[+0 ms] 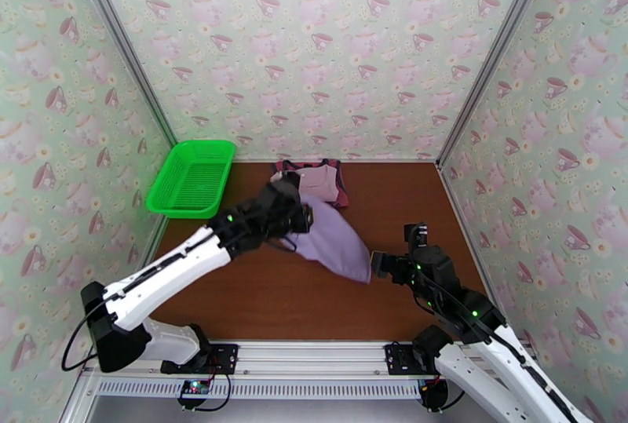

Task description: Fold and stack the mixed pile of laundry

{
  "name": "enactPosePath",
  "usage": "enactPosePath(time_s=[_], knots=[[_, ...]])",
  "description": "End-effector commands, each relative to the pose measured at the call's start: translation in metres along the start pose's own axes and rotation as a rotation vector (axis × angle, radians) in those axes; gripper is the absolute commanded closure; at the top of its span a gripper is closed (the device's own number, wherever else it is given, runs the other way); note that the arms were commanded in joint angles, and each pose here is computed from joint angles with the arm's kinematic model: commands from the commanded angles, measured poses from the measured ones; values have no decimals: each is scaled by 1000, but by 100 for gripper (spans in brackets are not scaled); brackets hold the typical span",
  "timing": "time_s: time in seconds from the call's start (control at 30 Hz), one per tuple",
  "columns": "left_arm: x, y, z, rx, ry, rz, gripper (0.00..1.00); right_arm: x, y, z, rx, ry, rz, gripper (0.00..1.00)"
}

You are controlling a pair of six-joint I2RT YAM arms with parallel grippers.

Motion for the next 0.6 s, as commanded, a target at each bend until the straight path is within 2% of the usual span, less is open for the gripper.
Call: enactPosePath(time_s=[0.0, 0.03, 0.07, 0.1, 0.2, 0.23, 0.37, 0.47, 0.57], knots=[[-2, 44, 13, 112, -129, -171, 100, -15, 2, 10, 44, 80, 5, 5], [-4, 56, 20, 113, -132, -208, 100, -19, 4, 12, 50, 101, 4, 6], [-11, 75, 37, 99, -112, -265, 95, -25, 6, 15, 58, 129, 2, 6], [-12, 90, 45, 98, -106, -303, 76, -30, 9, 17, 67, 151, -6, 6], [-5, 124, 54, 130, -98, -362, 4, -45, 18, 23, 110, 212, -36, 7], [0, 131, 54, 136, -100, -370, 0, -49, 20, 25, 127, 229, -38, 7], [30, 143, 47, 136, -90, -386, 0, -66, 32, 32, 241, 315, -27, 8], [45, 140, 57, 145, 21, -384, 0, -75, 44, 33, 314, 359, -32, 8], [48, 134, 93, 192, 165, -354, 1, -81, 58, 26, 372, 369, -36, 8]])
Point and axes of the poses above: each hand's point on the last joint's axis, 136 mm out from that joint toward the fingers, its own x axis back along the fingers, its own y axis along the line the jaws close on, z = x × y, the point moved 5 cm from there along x, back along the fingers, and after that the axes turned 12 degrees about -x, right-handed, at the moved point
